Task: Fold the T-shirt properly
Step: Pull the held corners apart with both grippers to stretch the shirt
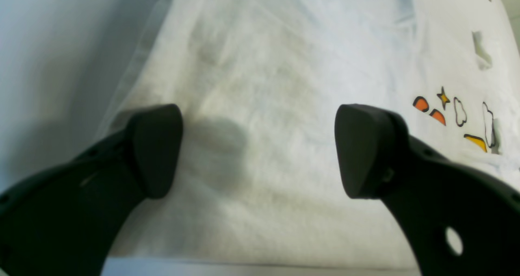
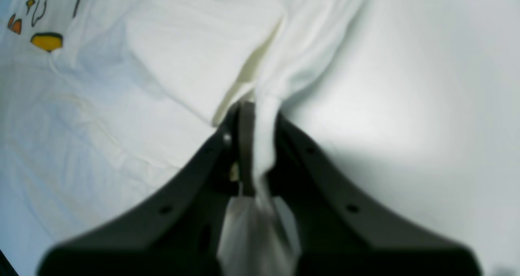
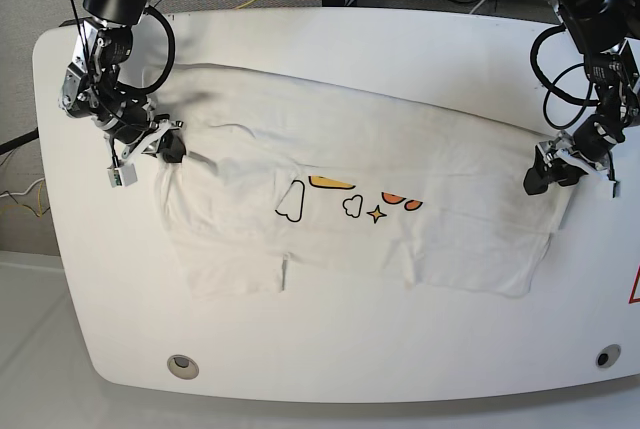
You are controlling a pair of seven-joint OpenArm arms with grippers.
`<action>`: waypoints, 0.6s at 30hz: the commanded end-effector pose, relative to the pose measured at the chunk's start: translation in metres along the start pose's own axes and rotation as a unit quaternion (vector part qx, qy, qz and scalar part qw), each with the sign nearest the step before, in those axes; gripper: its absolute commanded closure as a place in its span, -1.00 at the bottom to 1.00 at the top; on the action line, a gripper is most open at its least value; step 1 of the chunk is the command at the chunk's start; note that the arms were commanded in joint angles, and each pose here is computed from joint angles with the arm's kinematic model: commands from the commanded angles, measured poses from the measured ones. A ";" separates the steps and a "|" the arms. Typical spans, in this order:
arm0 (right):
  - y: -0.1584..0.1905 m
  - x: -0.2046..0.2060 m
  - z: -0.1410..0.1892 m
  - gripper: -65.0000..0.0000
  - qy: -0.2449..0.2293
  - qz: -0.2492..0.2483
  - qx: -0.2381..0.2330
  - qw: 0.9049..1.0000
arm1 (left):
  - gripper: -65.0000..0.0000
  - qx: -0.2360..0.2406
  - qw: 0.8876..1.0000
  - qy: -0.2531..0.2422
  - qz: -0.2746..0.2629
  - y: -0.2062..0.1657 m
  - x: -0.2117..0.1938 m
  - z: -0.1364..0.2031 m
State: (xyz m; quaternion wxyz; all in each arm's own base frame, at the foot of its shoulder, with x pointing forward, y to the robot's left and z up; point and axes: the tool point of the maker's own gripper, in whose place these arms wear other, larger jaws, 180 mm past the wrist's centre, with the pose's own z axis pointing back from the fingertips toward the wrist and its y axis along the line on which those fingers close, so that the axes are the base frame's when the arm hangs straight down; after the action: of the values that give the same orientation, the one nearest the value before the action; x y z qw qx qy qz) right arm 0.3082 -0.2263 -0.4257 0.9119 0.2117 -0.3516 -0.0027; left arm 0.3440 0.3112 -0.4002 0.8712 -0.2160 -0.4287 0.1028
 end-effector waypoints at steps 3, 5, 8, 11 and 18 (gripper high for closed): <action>-0.003 0.009 0.004 1.00 -0.005 0.011 -0.004 1.000 | -0.75 0.004 1.000 0.001 -0.005 0.002 0.007 0.000; -0.004 0.011 0.004 1.00 -0.008 0.011 -0.004 1.000 | -0.76 0.003 1.000 0.001 -0.004 0.001 0.007 0.000; -0.004 0.012 0.004 1.00 -0.011 0.011 -0.003 1.000 | -0.77 0.002 1.000 0.004 -0.002 0.000 0.004 -0.001; -0.003 0.012 0.003 1.00 -0.011 0.012 -0.003 1.000 | -0.76 0.000 1.000 0.008 0.003 0.000 0.001 -0.002; -0.005 0.011 0.004 1.00 -0.008 0.013 -0.006 1.000 | -0.49 -0.005 1.000 0.026 0.015 -0.001 -0.011 -0.006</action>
State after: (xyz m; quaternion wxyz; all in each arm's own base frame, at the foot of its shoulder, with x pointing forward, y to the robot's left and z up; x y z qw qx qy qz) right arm 0.3092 -0.2261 -0.4256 0.9109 0.2124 -0.3538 -0.0036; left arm 0.3473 0.3072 -0.4025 0.8650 -0.2308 -0.4298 0.1172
